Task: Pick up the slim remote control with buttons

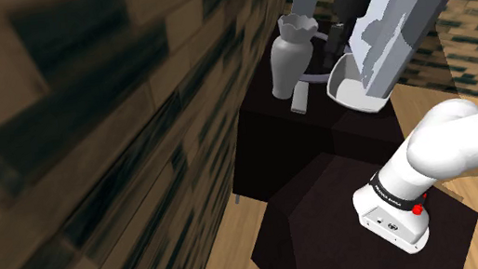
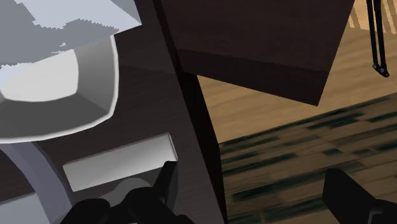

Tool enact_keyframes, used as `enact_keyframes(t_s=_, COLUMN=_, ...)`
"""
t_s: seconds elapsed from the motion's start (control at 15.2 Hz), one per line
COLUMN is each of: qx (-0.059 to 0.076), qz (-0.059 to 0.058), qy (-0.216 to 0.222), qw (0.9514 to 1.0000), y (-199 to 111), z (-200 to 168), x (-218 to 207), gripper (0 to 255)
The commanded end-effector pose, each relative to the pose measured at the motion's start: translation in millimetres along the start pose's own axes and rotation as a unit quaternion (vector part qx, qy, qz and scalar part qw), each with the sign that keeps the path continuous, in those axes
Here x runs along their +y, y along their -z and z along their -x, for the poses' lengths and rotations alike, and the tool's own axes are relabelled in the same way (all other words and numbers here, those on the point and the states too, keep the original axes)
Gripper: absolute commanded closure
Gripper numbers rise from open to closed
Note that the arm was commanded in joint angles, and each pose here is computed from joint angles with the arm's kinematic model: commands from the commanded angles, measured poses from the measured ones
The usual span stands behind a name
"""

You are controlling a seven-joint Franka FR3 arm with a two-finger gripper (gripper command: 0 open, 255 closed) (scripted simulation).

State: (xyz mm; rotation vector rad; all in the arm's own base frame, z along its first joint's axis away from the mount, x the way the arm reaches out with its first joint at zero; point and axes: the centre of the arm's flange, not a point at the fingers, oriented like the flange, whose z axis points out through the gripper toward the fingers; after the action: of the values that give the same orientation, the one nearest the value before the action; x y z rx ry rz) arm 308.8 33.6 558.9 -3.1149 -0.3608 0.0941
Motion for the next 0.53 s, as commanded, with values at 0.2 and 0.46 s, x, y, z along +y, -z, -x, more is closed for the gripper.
enact_keyframes(t_s=0.2, qx=0.005, qz=0.001, qy=-0.073, qw=0.9973, y=-30, z=-21, x=13, gripper=0)
enact_keyframes(t_s=0.46, qx=0.011, qz=0.002, qy=-0.170, qw=0.9853, y=-69, z=-45, x=36, gripper=0)
